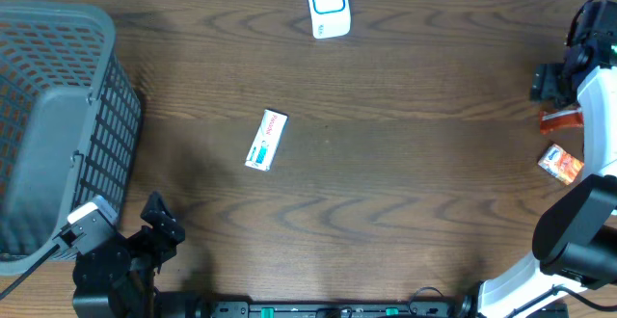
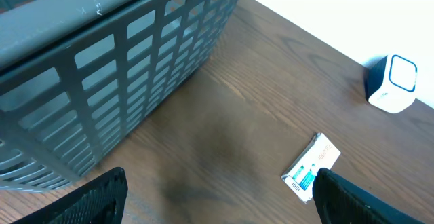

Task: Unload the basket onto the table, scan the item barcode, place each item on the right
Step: 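Reach the right gripper to the white Panadol box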

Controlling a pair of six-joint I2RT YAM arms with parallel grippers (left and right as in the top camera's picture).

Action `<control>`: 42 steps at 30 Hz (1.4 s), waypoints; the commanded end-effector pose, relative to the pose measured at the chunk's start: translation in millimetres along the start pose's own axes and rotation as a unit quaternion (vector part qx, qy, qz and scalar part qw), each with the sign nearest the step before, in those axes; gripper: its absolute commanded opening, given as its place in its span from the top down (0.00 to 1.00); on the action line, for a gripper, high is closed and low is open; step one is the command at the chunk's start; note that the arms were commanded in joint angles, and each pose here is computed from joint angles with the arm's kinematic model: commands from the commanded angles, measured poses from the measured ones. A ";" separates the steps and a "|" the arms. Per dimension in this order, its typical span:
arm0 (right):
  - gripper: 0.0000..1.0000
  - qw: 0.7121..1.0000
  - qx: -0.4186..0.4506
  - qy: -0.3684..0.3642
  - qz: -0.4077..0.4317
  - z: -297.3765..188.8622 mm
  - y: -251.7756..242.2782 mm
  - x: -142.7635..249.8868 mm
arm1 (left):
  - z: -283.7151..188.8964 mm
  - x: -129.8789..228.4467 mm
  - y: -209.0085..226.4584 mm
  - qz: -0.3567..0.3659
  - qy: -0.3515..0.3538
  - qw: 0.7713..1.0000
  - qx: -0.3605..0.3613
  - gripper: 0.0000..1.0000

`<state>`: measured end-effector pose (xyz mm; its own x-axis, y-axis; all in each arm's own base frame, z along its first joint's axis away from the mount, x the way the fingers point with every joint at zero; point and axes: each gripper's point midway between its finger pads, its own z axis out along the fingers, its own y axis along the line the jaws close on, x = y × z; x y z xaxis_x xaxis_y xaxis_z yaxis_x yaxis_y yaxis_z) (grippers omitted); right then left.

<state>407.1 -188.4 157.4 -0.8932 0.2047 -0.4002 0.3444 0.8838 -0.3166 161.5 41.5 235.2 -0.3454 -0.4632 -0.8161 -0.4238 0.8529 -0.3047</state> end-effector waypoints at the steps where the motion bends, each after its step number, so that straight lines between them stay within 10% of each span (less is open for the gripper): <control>1: 0.01 0.988 -0.142 -0.054 0.004 -45.7 55.5 -15.5 | -1.9 -2.0 1.5 -0.006 -0.005 1.000 -0.003 0.12; 9: 0.01 0.853 -0.517 -0.073 -0.002 -178.6 206.0 -16.4 | -1.9 -2.0 1.5 -0.006 -0.005 1.000 -0.003 0.12; 16: 0.01 0.934 -0.358 0.006 -0.014 -170.9 311.1 56.7 | -1.9 -2.0 1.4 -0.006 -0.005 1.000 -0.003 0.12; 27: 0.01 0.934 -0.351 0.056 -0.043 -185.4 448.0 127.4 | -1.9 -2.0 1.5 -0.006 -0.005 1.000 -0.003 0.12; 42: 0.01 0.939 -0.320 0.125 -0.004 -168.2 517.7 151.7 | -1.9 -2.0 1.5 -0.006 -0.005 1.000 -0.003 0.12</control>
<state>401.9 363.9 82.0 -0.9707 0.1600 -0.1793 0.1045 0.9530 0.2844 161.5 41.5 235.2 -0.3456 -0.4629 -0.8163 -0.4237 0.8531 -0.3044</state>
